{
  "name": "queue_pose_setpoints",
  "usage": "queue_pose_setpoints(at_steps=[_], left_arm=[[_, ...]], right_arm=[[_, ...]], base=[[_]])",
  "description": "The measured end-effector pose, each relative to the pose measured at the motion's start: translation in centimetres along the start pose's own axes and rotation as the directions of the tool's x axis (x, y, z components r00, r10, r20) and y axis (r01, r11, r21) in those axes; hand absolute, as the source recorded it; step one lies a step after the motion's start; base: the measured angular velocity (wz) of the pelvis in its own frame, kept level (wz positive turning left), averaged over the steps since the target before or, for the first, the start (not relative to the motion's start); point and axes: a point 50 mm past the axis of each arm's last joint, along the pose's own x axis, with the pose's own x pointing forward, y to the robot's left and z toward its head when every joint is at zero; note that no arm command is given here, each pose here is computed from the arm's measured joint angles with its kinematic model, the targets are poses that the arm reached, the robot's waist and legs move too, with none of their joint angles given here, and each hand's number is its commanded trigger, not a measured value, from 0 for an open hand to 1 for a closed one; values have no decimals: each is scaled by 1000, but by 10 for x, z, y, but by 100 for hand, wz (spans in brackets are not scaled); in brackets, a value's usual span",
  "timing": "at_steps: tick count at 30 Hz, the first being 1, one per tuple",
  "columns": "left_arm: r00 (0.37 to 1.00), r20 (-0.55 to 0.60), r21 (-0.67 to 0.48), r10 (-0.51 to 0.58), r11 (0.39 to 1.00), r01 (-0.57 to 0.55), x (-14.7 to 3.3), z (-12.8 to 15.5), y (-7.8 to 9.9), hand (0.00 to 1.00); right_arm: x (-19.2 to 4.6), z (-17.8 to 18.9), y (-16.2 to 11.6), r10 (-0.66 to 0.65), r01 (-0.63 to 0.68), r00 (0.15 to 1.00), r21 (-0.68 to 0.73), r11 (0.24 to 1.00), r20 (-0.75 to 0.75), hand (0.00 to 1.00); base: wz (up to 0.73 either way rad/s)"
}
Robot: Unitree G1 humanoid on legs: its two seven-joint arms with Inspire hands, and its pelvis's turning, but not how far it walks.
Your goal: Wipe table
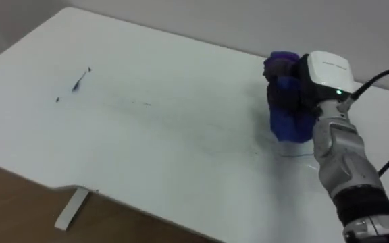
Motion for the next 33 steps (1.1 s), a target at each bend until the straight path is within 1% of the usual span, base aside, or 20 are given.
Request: queue_pose_setpoints(at_steps=[1, 3, 4, 5, 6, 7, 9, 14, 16, 18, 21, 23, 26, 29, 31, 33], left_arm=[[1000, -3, -8, 4, 1000, -4, 0, 0, 1, 0], [1000, -1, -23, 11, 1000, -11, 1, 0, 4, 0], [1000, -3, -27, 14, 1000, -14, 0, -1, 4, 0], [1000, 4, -41, 21, 999, -21, 1, 2, 6, 0], [999, 24, -51, 36, 998, -34, 2, 7, 10, 0], [998, 38, -57, 44, 997, -42, 2, 10, 12, 0], [995, 83, -66, 55, 997, -50, 2, 16, 15, 0], [994, 92, -73, 63, 996, -57, 2, 18, 17, 0], [992, 100, -73, 70, 995, -63, 3, 20, 20, 0], [991, 108, -74, 83, 994, -75, 3, 20, 25, 0], [991, 104, -82, 87, 993, -79, 4, 19, 27, 0], [990, 89, -94, 108, 991, -100, 4, 15, 30, 0], [991, 59, -94, 121, 989, -115, 2, 5, 33, 0], [992, 55, -89, 117, 990, -111, 2, 2, 32, 0], [993, 61, -79, 104, 992, -99, 2, 3, 28, 0], [993, 88, -71, 76, 995, -70, 2, 13, 18, 0]], right_arm=[[-3, -8, 4, 16, -16, 999, 4, 1000, -28, 100], [-15, -40, 17, 73, -71, 987, 21, 997, -140, 100], [-19, -47, 19, 70, -64, 984, 45, 997, -163, 100], [-24, -55, 21, 57, -39, 981, 99, 994, -187, 100], [-32, -66, 25, 68, -35, 972, 147, 989, -226, 100], [-36, -73, 28, 75, -34, 965, 165, 986, -251, 100], [-60, -105, 38, 96, -15, 925, 218, 976, -367, 100], [-106, -152, 52, 108, 38, 817, 239, 970, -567, 100], [-117, -163, 51, 86, 73, 787, 231, 970, -611, 100], [-136, -178, 52, 73, 97, 740, 214, 972, -668, 100], [-149, -194, 46, 39, 151, 681, 193, 969, -732, 100], [-158, -202, 45, 33, 165, 649, 183, 969, -760, 100], [-162, -205, 44, 18, 169, 640, 163, 972, -769, 100], [-158, -202, 41, 7, 148, 660, 140, 979, -751, 100], [-145, -191, 37, -14, 122, 712, 104, 987, -702, 100], [-122, -160, 37, -27, 66, 826, 49, 997, -563, 100]], base=[[31], [18], [12], [15], [15], [14], [6], [-3], [-9], [2], [7], [-2], [0], [3], [-18], [-38]])
